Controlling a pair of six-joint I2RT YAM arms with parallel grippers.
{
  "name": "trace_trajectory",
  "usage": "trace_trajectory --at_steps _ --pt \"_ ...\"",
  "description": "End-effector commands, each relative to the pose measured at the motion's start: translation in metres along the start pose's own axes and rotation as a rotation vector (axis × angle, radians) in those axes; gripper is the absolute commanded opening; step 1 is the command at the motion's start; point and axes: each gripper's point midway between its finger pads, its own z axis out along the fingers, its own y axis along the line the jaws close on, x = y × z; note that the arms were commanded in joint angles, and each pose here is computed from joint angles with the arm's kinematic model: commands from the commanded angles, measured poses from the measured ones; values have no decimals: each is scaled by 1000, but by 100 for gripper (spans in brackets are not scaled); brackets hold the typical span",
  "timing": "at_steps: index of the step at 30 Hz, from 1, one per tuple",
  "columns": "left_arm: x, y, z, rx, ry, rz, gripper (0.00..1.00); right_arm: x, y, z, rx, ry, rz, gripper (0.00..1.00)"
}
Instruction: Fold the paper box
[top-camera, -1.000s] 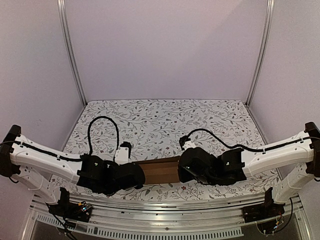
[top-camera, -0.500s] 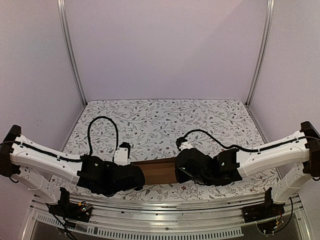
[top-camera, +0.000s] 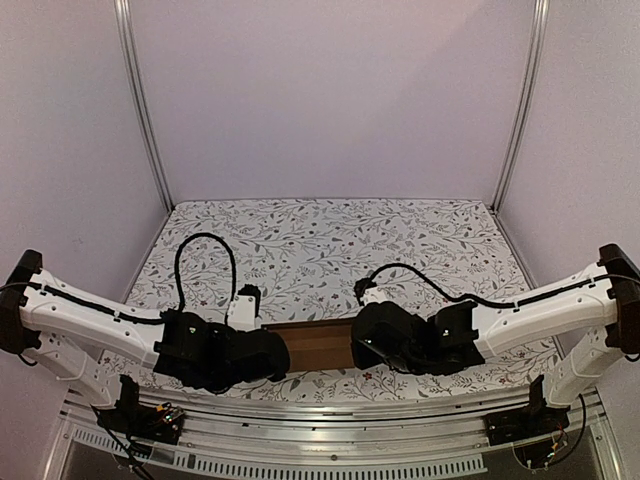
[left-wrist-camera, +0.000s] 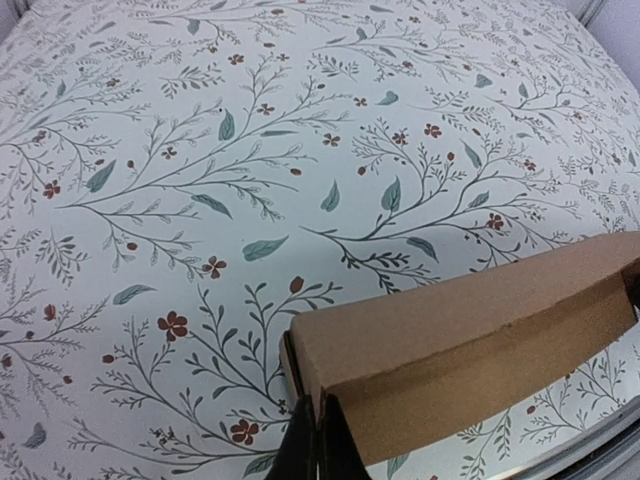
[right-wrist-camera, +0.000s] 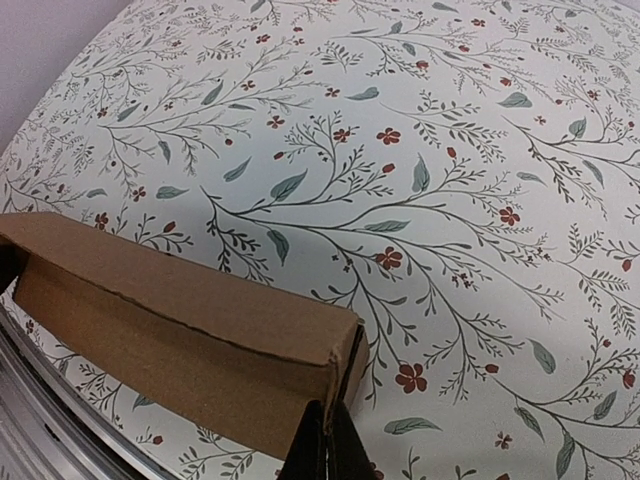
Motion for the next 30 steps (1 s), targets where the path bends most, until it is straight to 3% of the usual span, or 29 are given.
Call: trace_trajectory --at_steps 1,19,27,30 --pt "1 -6 -4 9 -7 -4 0 26 -7 4 13 58 -15 0" --pt "6 -2 -1 -14 -3 9 0 -5 5 -24 -72 -15 -53 29" --pt "7 -6 0 -15 -2 15 0 -36 19 -47 -150 -89 -109 32" --pt "7 -5 0 -16 -3 17 0 -51 29 -53 -173 -118 -143 27"
